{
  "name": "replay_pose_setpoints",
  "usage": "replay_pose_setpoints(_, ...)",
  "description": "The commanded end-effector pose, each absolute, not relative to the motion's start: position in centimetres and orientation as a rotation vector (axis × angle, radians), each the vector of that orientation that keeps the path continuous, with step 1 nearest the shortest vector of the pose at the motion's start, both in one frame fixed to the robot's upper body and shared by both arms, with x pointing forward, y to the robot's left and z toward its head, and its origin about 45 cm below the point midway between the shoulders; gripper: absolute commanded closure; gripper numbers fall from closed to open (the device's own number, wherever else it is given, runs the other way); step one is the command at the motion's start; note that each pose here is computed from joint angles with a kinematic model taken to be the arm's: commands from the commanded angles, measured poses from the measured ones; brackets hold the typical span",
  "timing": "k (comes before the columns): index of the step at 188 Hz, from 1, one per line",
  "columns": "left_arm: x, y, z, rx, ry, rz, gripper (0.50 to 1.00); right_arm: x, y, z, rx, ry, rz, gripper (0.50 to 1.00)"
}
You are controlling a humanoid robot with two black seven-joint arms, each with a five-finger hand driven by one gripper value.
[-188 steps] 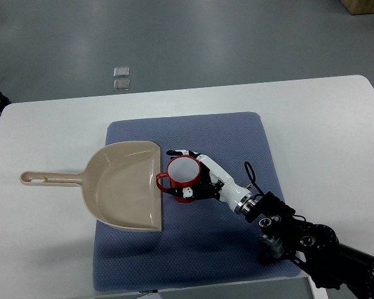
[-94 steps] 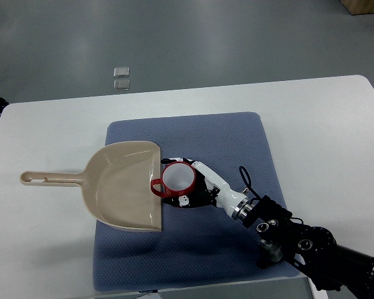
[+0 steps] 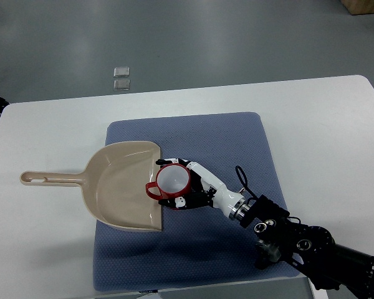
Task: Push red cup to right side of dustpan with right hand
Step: 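Nudge the red mug against the dustpan's edge with the right hand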
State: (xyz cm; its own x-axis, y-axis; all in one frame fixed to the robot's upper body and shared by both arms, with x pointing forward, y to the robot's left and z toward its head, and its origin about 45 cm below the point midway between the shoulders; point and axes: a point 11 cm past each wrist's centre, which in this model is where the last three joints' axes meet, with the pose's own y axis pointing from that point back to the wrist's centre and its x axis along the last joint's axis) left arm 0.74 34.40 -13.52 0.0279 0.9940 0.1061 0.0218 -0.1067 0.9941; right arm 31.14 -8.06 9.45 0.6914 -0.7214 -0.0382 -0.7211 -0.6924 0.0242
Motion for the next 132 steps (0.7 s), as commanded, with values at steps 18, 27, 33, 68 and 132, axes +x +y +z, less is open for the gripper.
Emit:
replay_pose_setpoints(18,0.74,34.40,-13.52,1.317,1.154,1.256,0.500,31.15,-7.88,9.61,2.889,-1.220,-0.064,0.574)
replay_pose_setpoints(27,0.74,34.40,-13.52,1.317,1.154,1.256,0.500,31.16,-7.89,9.61,2.888,-1.222,-0.063,0.576)
replay_pose_setpoints(33,0.74,34.40,-13.52,1.317,1.154,1.256,0.500,31.15,-7.86,9.65,2.890,-1.221,-0.063,0.574)
replay_pose_setpoints(68,0.74,34.40,-13.52,1.317,1.154,1.256,0.500,31.21,-7.93,9.64,2.887,-1.227,-0.063,0.574)
replay_pose_setpoints(132,0.74,34.40,-13.52,1.317,1.154,1.256,0.500,31.47,-7.97,9.85,2.887,-1.238,-0.056,0.574)
